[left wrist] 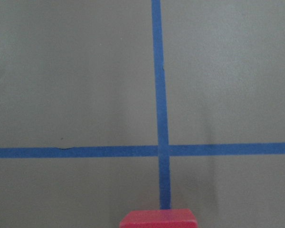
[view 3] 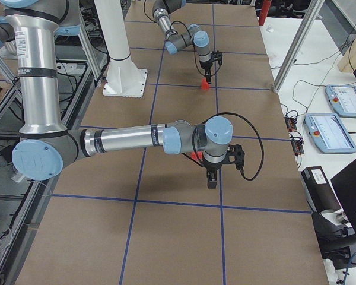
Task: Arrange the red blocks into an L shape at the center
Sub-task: 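Raise the left gripper away while the right gripper reaches toward its red cube, then lower the right gripper and grasp the red cube, then carry the red cube with the right gripper toward the center cube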
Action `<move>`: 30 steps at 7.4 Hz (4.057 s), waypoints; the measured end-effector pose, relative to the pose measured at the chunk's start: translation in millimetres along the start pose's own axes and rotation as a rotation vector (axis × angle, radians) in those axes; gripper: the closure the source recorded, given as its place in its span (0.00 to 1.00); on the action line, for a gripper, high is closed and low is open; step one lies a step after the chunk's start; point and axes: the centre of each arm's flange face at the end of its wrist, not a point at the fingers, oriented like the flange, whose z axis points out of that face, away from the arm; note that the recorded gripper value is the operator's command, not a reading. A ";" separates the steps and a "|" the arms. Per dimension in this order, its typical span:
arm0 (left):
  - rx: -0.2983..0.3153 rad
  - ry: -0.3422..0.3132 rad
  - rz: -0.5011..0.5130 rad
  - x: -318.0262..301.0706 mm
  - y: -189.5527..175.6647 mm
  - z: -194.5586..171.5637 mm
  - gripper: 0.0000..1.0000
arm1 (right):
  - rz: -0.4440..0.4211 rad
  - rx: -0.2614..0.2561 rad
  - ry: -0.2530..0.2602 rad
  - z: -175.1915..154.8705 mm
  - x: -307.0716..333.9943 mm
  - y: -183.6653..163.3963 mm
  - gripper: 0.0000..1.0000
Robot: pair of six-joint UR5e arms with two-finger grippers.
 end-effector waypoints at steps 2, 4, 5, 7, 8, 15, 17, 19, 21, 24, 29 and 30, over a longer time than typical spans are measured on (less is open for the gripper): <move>0.006 0.064 -0.066 -48.2 -54.2 -41.7 0.00 | -0.081 -0.003 -0.011 2.1 -43.7 -13.8 0.01; -0.028 0.092 -0.149 -158.5 -95.2 -55.0 0.00 | -0.124 -0.026 -0.035 29.9 -98.8 -19.9 0.01; -0.046 0.098 -0.164 -205.5 -108.6 -58.9 0.00 | -0.107 -0.024 -0.048 50.6 -128.9 -19.8 0.01; -0.045 0.090 -0.142 -265.0 -118.2 -62.3 0.00 | -0.085 -0.004 -0.052 97.8 -170.7 -9.8 0.01; -0.041 0.085 -0.134 -281.3 -118.2 -63.7 0.00 | -0.096 0.005 -0.045 116.9 -183.8 -3.4 0.01; -0.029 0.093 -0.125 -291.4 -116.1 -72.5 0.00 | -0.127 -0.123 -0.002 203.1 -197.2 26.3 0.07; -0.028 0.097 -0.125 -291.1 -115.7 -74.5 0.00 | -0.121 -0.124 -0.007 201.4 -198.5 27.3 1.00; -0.024 0.103 -0.126 -290.1 -114.6 -78.1 0.00 | -0.098 -0.119 -0.008 199.4 -200.9 26.6 1.00; -0.025 0.114 -0.124 -291.3 -113.2 -84.4 0.00 | -0.092 -0.105 -0.025 188.7 -214.6 22.7 1.00; -0.066 0.121 -0.061 -355.3 -105.4 -86.8 0.00 | -0.120 -0.084 -0.052 130.0 -326.2 -26.1 1.00; -0.096 0.077 0.031 -514.1 -81.8 -71.0 0.00 | -0.101 -0.096 -0.100 91.5 -644.4 17.5 1.00; -0.101 0.070 0.020 -523.2 -79.2 -68.1 0.00 | -0.092 -0.080 -0.085 103.1 -690.3 39.8 1.00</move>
